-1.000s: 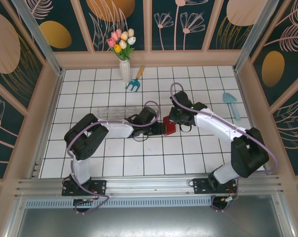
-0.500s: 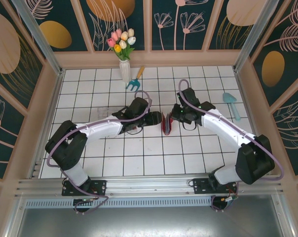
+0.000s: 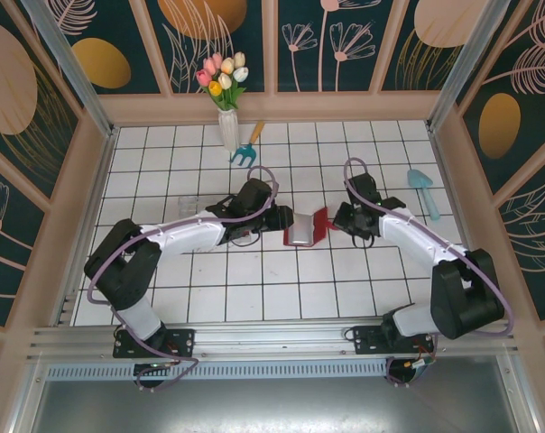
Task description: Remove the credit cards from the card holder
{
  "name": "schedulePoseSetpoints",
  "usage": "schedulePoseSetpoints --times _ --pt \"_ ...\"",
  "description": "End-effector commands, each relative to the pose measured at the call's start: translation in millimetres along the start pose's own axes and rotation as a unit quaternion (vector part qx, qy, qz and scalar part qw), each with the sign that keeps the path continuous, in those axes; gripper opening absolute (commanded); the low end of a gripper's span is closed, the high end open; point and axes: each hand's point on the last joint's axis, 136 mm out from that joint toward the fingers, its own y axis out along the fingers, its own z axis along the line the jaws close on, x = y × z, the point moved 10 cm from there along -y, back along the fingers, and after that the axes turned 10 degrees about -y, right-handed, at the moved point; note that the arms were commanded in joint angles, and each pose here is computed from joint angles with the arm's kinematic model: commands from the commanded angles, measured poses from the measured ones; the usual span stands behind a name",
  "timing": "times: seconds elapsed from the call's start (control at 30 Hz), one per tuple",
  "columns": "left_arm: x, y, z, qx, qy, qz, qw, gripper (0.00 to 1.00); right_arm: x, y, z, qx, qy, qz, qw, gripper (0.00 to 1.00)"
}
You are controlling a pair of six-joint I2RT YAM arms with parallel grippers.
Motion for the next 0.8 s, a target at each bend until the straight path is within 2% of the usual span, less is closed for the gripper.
schedulePoseSetpoints --times 0.0,0.03,0.07,0.1,0.2,0.33,0.5,0.7,0.77 --pt "0.0 9.4 -0.7 -0.001 0.0 0.015 1.0 0.42 -2.3 11.6 -17.7 -0.065 -0.011 -0.003 0.998 0.0" --pt "-0.6 11.0 -0.3 -0.001 0.0 0.018 1.0 0.41 -1.7 14.5 -21.4 -0.084 -0.01 -0.001 0.996 0.04" --pt "-1.0 12.3 -0.3 -0.001 -0.001 0.019 1.0 0.41 -1.5 17.0 -23.1 -0.096 -0.013 0.002 0.995 0.14" --pt "-1.0 13.2 -0.8 -0.002 -0.001 0.021 1.0 0.41 0.6 17.8 -23.9 -0.108 -0.014 0.003 0.994 0.19" --pt "0.0 15.0 -3.2 -0.007 0.001 0.023 1.0 0.38 8.8 10.2 -16.9 -0.096 -0.02 -0.008 0.995 0.24" --pt "0.0 19.7 -4.0 -0.008 0.002 0.027 1.0 0.38 20.7 -15.1 0.5 -0.074 -0.03 -0.043 0.996 0.44" --pt "1.9 26.8 -9.2 -0.016 0.005 0.032 0.999 0.36 27.2 -35.2 24.4 -0.044 -0.044 -0.055 0.997 0.45" --pt "-9.4 52.8 -37.7 -0.061 0.039 0.069 0.995 0.27 29.6 -30.6 33.8 -0.016 -0.036 -0.046 0.998 0.44" --pt "-16.5 63.3 -44.5 -0.065 0.047 0.084 0.993 0.16 30.9 -28.5 34.8 -0.011 -0.034 -0.041 0.999 0.43"
